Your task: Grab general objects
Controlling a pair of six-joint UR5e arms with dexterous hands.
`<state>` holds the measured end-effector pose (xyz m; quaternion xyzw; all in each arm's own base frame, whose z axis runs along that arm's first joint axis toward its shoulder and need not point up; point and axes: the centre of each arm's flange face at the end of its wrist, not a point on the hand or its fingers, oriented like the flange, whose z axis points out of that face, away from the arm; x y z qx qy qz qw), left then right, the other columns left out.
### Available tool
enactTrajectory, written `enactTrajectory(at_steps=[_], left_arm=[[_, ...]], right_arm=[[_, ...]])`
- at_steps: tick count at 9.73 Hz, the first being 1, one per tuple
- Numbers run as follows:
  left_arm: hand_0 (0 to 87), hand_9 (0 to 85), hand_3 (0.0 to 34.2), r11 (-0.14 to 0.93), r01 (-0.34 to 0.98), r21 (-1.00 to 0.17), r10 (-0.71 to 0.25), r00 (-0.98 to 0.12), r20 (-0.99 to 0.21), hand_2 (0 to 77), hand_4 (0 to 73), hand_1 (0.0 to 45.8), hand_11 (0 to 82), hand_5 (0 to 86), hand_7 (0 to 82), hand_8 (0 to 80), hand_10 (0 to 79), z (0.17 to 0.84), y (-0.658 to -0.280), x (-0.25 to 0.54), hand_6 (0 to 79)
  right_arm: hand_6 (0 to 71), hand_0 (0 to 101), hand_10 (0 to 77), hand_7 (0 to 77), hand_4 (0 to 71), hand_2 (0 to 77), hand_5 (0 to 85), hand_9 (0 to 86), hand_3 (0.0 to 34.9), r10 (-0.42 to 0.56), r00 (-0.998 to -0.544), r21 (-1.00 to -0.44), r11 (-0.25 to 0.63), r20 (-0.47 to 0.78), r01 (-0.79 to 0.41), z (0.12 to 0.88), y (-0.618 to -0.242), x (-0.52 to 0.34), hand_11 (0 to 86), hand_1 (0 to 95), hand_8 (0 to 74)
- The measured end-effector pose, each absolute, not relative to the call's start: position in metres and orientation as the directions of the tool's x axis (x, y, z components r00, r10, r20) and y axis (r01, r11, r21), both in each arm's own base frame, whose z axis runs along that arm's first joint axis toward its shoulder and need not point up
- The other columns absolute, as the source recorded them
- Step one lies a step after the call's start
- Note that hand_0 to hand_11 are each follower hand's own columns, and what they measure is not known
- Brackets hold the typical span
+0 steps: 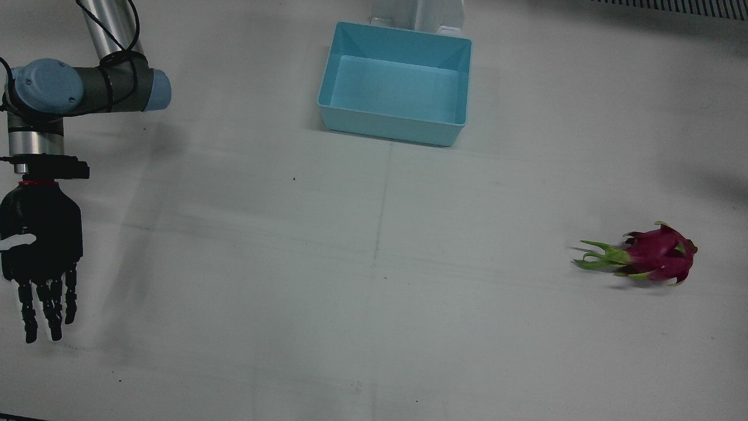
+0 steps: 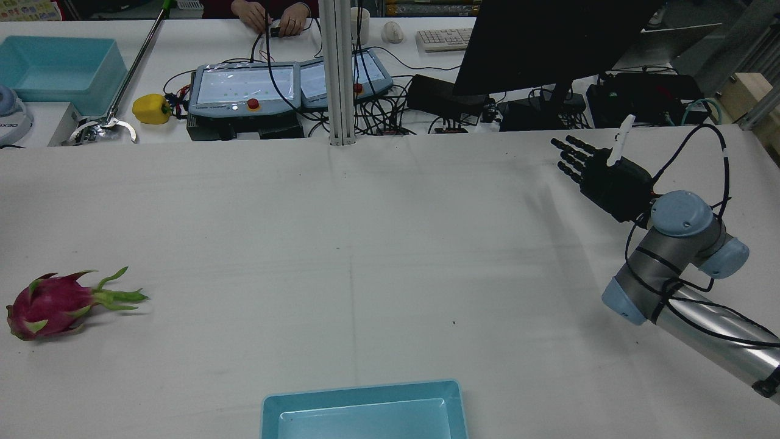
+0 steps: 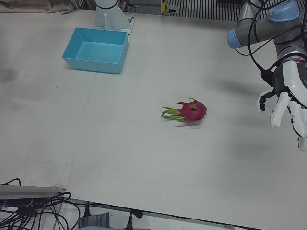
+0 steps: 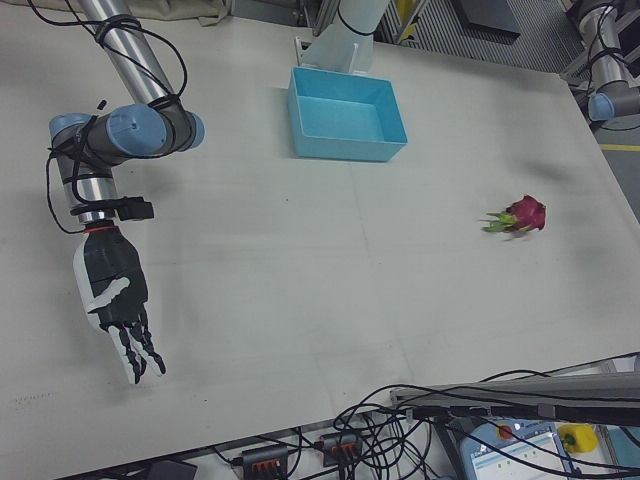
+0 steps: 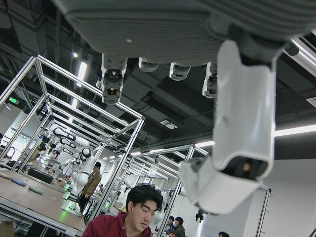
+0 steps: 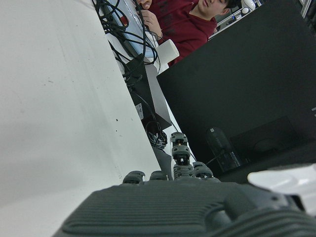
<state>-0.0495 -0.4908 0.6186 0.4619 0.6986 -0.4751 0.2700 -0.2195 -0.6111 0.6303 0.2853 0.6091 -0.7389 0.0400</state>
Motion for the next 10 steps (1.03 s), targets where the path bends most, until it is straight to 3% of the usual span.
enactTrajectory(at_steps=[1, 2, 3, 4, 5, 6, 8, 10], left_arm=[[79.8, 1.1, 14.8, 0.089, 0.897, -0.433, 0.419, -0.428, -0.801, 60.0, 10.9, 0.0, 6.0, 1.6, 4.9, 1.1, 22.4, 0.628, -0.482, -0.04, 1.1], [79.9, 1.1, 6.9, 0.057, 0.898, -0.436, 0.463, -0.411, -0.785, 60.0, 15.3, 0.0, 7.1, 1.6, 8.7, 1.1, 22.9, 0.632, -0.474, -0.03, 7.1], [79.9, 1.1, 6.9, 0.035, 0.89, -0.455, 0.498, -0.41, -0.764, 60.0, 15.3, 0.0, 7.1, 1.6, 8.7, 1.1, 22.9, 0.634, -0.467, -0.013, 7.1], [80.1, 1.1, 1.0, 0.039, 0.873, -0.486, 0.518, -0.433, -0.738, 60.0, 15.3, 0.0, 7.6, 2.2, 8.7, 1.1, 22.9, 0.636, -0.461, 0.01, 6.5], [80.1, 1.1, 1.0, 0.071, 0.854, -0.515, 0.523, -0.472, -0.71, 60.0, 15.3, 0.0, 7.6, 2.2, 8.7, 1.1, 22.9, 0.634, -0.455, 0.032, 6.5], [79.9, 1.1, 0.0, 0.13, 0.833, -0.538, 0.51, -0.522, -0.684, 60.0, 10.4, 0.0, 7.6, 1.6, 3.3, 1.1, 23.5, 0.633, -0.449, 0.047, 1.6], [80.0, 1.1, 5.0, 0.273, 0.75, -0.603, 0.403, -0.658, -0.636, 60.0, 2.7, 0.0, 3.8, 1.6, 1.1, 1.1, 23.5, 0.634, -0.434, 0.058, 0.5], [79.9, 1.1, 11.9, 0.419, 0.671, -0.611, 0.256, -0.733, -0.63, 60.0, 2.2, 0.0, 1.6, 1.6, 1.1, 1.1, 22.9, 0.613, -0.421, 0.065, 0.0]], right_arm=[[0.0, 1, 0.0, 0.0, 0.0, 2.2, 0.0, 1.1, 0.0, 0.289, -0.834, -0.877, -0.255, -0.47, 0.407, 0.63, -0.611, -0.22, 0.5, 6.5, 0.0], [0.0, 1, 0.0, 0.5, 0.0, 2.2, 0.0, 1.1, 0.0, 0.289, -0.834, -0.877, -0.255, -0.47, 0.407, 0.63, -0.611, -0.22, 0.5, 6.5, 0.0], [0.0, 1, 0.0, 0.5, 0.0, 2.2, 0.0, 1.1, 0.0, 0.289, -0.834, -0.877, -0.255, -0.47, 0.407, 0.63, -0.611, -0.22, 0.5, 6.5, 0.0], [0.0, 1, 0.0, 0.0, 0.0, 2.2, 0.0, 1.1, 0.0, 0.289, -0.834, -0.877, -0.255, -0.47, 0.407, 0.63, -0.611, -0.22, 1.1, 6.5, 0.0], [0.0, 1, 0.0, 0.0, 0.0, 2.2, 0.0, 1.1, 0.0, 0.288, -0.834, -0.877, -0.255, -0.47, 0.406, 0.631, -0.611, -0.22, 1.1, 6.5, 0.0], [0.0, 1, 0.0, 0.0, 0.0, 2.2, 0.0, 1.1, 0.0, 0.288, -0.834, -0.877, -0.255, -0.47, 0.406, 0.631, -0.611, -0.22, 1.1, 6.5, 0.0], [0.0, 1, 0.0, 0.5, 0.0, 2.2, 0.0, 1.1, 0.0, 0.288, -0.834, -0.877, -0.256, -0.47, 0.406, 0.631, -0.611, -0.219, 0.5, 6.5, 0.0], [0.0, 1, 0.0, 0.0, 0.0, 2.2, 0.0, 1.1, 0.0, 0.288, -0.834, -0.877, -0.255, -0.47, 0.406, 0.631, -0.611, -0.219, 0.5, 6.5, 0.0]])
